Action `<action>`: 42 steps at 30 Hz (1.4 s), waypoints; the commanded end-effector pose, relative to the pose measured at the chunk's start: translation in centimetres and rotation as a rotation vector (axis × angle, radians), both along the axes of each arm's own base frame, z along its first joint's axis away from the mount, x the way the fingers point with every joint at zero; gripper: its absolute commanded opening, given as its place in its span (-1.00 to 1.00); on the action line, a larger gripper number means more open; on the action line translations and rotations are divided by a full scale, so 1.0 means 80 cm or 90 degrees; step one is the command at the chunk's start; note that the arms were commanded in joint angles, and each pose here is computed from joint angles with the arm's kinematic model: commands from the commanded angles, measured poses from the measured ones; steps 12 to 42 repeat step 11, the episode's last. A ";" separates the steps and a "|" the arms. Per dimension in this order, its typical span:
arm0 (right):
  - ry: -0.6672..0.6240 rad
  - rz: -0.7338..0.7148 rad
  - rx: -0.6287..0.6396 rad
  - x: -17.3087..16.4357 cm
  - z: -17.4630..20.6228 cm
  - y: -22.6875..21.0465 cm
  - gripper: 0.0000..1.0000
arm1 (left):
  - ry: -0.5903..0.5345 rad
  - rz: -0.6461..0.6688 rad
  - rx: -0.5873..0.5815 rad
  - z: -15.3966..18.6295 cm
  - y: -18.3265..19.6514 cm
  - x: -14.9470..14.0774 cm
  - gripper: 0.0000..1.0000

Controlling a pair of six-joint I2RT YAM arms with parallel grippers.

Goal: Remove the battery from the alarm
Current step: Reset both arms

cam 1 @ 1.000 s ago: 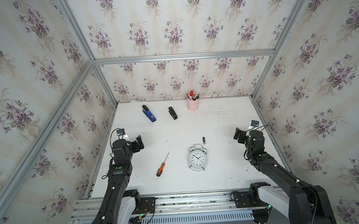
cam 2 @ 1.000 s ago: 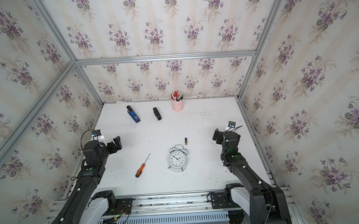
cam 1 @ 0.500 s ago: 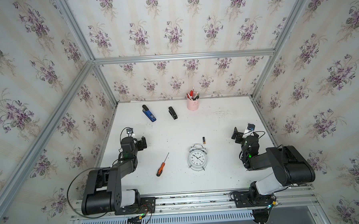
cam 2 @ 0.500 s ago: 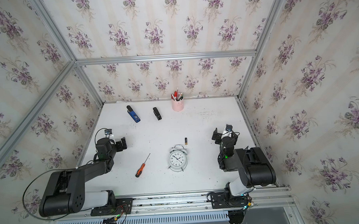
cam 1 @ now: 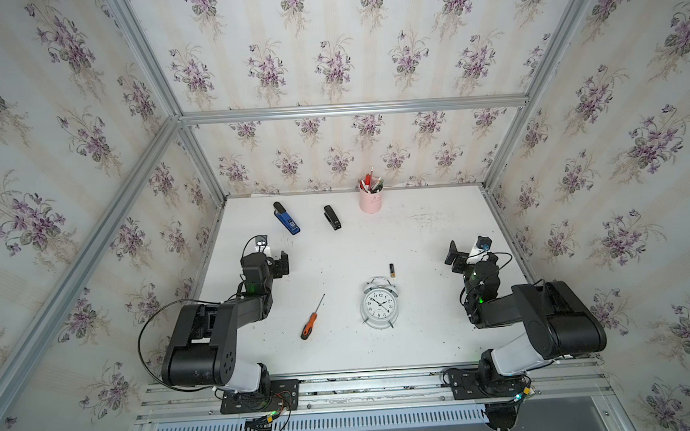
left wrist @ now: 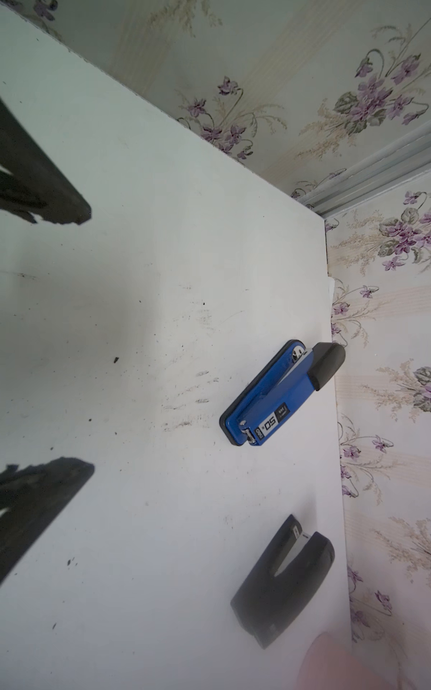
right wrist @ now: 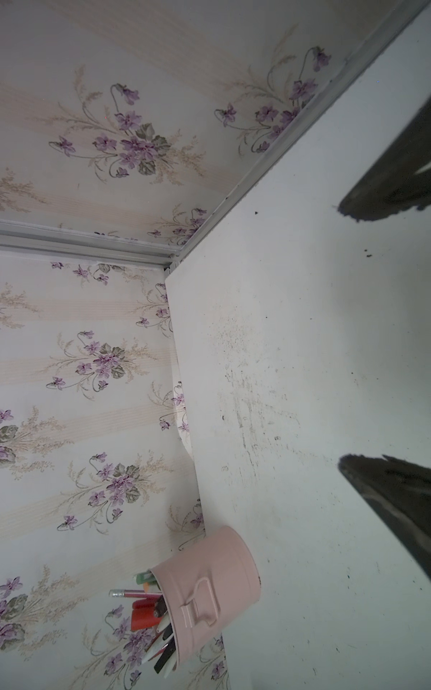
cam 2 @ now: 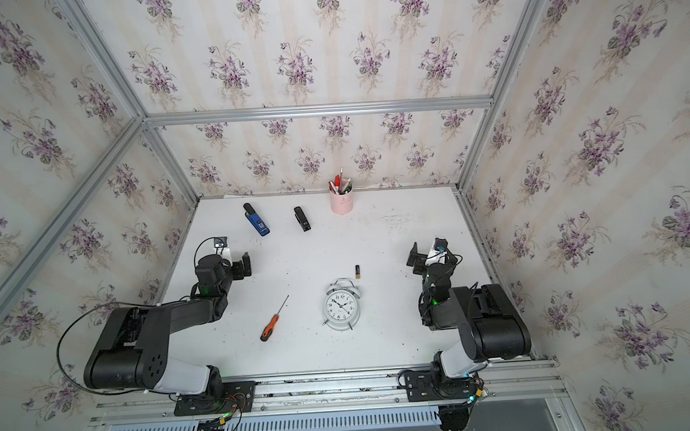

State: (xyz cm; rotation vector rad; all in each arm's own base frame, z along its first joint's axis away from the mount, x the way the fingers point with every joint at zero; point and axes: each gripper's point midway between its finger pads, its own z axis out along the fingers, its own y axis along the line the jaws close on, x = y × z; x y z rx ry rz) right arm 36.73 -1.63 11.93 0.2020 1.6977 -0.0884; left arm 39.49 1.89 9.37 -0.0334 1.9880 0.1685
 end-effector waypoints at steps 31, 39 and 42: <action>-0.016 0.004 -0.002 0.002 0.008 0.001 1.00 | 0.010 -0.007 0.012 -0.003 -0.001 0.000 1.00; -0.016 0.004 -0.002 0.002 0.008 0.001 1.00 | 0.010 -0.007 0.012 -0.003 -0.001 0.000 1.00; -0.016 0.004 -0.002 0.002 0.008 0.001 1.00 | 0.010 -0.007 0.012 -0.003 -0.001 0.000 1.00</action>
